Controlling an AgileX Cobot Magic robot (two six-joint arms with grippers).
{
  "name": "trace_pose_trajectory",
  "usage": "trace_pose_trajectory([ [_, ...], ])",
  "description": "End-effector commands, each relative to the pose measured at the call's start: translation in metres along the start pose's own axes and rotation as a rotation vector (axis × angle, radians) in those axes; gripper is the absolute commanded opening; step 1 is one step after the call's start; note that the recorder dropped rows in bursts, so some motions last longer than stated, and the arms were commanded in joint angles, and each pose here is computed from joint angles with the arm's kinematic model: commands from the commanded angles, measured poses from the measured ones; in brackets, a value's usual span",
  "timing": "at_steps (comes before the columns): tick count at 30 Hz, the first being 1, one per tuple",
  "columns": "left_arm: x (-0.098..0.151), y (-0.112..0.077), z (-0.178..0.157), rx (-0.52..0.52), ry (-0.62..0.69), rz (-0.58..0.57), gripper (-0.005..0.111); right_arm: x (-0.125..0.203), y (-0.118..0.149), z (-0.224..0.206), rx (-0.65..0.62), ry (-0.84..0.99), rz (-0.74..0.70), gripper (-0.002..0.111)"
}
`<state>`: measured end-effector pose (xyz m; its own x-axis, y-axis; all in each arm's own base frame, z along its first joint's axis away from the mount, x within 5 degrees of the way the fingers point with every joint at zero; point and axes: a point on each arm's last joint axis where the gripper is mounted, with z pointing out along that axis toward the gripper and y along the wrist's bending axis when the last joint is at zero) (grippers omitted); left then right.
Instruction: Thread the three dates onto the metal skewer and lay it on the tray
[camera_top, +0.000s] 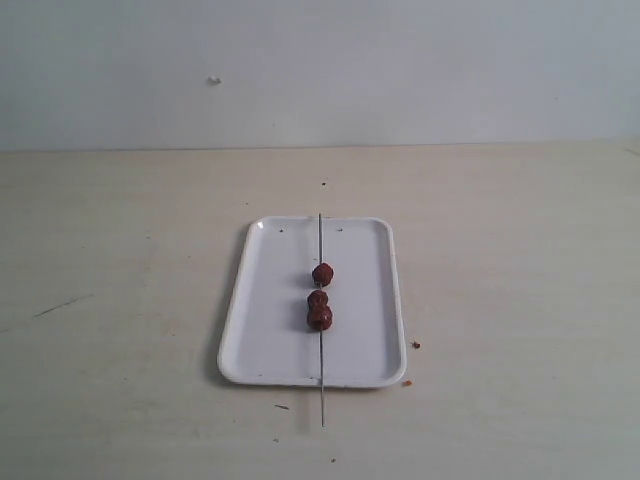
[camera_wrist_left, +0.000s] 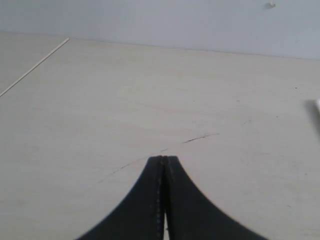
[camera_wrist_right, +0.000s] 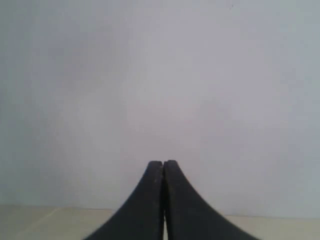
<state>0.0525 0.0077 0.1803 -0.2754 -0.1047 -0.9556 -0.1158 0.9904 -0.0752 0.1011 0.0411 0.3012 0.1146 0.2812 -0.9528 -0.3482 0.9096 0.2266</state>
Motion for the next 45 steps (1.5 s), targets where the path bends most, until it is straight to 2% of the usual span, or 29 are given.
trace_pose_trajectory([
  [1,0.000,0.000,0.000,0.002,-0.016,0.000,0.000,0.001,-0.014,-0.013,0.079,0.069,-0.210,0.000],
  [6,0.000,0.000,0.000,0.002,-0.016,0.000,0.000,-0.010,-0.030,-0.035,0.308,0.004,-0.249,0.000],
  [9,0.000,0.000,0.000,0.002,-0.016,0.000,0.000,-0.014,-0.033,-0.041,0.375,-0.030,-0.264,0.000],
  [16,0.000,0.000,0.000,0.002,-0.016,0.000,0.000,-0.008,-0.037,-0.038,0.408,0.043,-0.273,0.000],
  [20,0.000,0.000,0.000,0.002,-0.016,0.002,0.000,0.007,-0.032,-0.043,0.339,0.231,-0.411,0.000],
  [22,0.000,0.000,0.000,0.002,-0.016,0.002,0.000,0.012,-0.032,-0.050,0.360,0.303,-0.457,0.000],
  [24,0.000,0.000,0.000,0.002,-0.016,0.002,0.000,0.013,-0.037,-0.059,0.452,0.286,-0.401,0.000],
  [25,0.000,0.000,0.000,0.002,-0.016,0.002,0.000,0.014,-0.040,-0.063,0.501,0.240,-0.320,0.000],
  [27,0.000,0.000,0.000,0.002,-0.016,0.002,0.000,0.019,-0.044,-0.069,0.550,0.202,-0.286,0.000],
  [35,0.000,0.000,0.000,0.002,-0.016,0.002,0.000,0.057,-0.051,-0.081,0.551,0.242,-0.329,0.000],
  [42,0.000,0.000,0.000,0.002,-0.016,0.002,0.000,0.087,-0.057,-0.083,0.520,0.347,-0.342,0.000],
  [45,0.000,0.000,0.000,0.002,-0.016,0.002,0.000,0.090,-0.056,-0.083,0.509,0.366,-0.298,0.000],
])
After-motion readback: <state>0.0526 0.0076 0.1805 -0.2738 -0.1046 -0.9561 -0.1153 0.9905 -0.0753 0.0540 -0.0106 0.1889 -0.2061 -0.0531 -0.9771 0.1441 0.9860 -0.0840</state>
